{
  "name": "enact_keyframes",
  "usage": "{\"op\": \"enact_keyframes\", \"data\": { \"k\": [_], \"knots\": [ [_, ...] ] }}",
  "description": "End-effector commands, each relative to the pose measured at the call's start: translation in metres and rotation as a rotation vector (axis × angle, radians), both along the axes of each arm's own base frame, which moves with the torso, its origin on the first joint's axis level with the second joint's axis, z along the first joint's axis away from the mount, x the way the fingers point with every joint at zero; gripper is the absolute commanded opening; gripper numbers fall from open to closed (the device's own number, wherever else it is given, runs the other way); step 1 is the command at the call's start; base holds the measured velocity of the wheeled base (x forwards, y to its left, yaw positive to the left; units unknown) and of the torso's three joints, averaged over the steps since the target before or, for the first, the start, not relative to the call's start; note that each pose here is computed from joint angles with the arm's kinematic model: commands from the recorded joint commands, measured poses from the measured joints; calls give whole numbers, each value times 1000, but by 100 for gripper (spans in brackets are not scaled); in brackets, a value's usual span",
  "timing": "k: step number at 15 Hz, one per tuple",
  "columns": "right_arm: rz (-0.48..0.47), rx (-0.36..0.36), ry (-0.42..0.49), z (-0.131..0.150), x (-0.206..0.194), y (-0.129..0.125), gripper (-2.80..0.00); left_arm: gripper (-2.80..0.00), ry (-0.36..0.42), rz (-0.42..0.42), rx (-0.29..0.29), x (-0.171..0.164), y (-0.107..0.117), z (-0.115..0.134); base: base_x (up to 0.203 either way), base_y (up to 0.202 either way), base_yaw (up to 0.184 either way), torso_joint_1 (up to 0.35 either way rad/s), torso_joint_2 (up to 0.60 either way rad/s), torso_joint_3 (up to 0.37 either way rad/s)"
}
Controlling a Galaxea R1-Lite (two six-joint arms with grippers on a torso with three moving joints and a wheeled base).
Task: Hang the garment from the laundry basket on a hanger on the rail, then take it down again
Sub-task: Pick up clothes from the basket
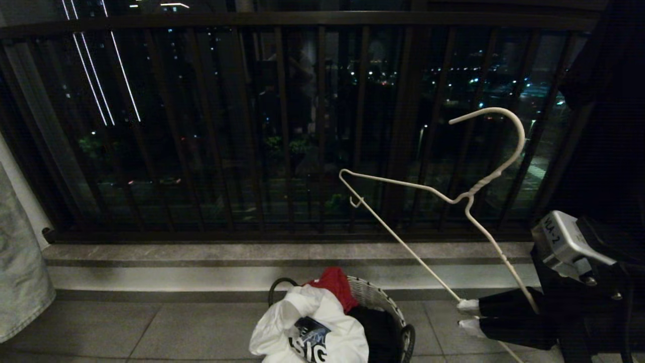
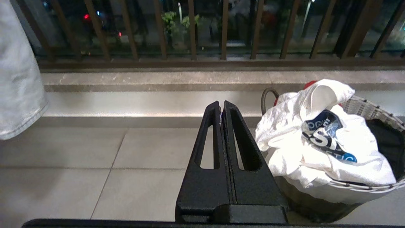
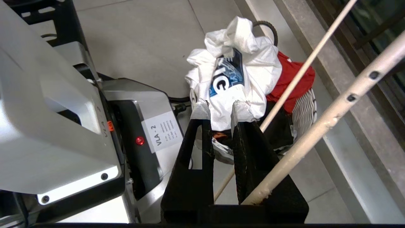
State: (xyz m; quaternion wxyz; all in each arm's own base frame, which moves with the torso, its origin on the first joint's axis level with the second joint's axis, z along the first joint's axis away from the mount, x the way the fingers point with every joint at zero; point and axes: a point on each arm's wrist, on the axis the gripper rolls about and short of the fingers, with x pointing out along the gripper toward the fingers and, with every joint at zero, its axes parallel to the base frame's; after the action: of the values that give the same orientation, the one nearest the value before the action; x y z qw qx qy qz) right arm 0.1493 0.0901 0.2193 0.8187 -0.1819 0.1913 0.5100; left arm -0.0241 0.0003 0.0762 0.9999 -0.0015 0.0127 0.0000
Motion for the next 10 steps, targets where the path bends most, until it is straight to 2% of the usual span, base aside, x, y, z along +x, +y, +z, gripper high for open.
{"op": "enact_keyframes", "data": {
  "k": [1,10],
  "knots": [
    [5,5,-13,2,-4,-2,-280,-280,1,0,0,0,0,0,0,0,0,9,6,-160],
    [3,5,-10,1,-4,-2,-280,-280,1,0,2,0,0,0,0,0,0,2,3,-193]
  ]
}}
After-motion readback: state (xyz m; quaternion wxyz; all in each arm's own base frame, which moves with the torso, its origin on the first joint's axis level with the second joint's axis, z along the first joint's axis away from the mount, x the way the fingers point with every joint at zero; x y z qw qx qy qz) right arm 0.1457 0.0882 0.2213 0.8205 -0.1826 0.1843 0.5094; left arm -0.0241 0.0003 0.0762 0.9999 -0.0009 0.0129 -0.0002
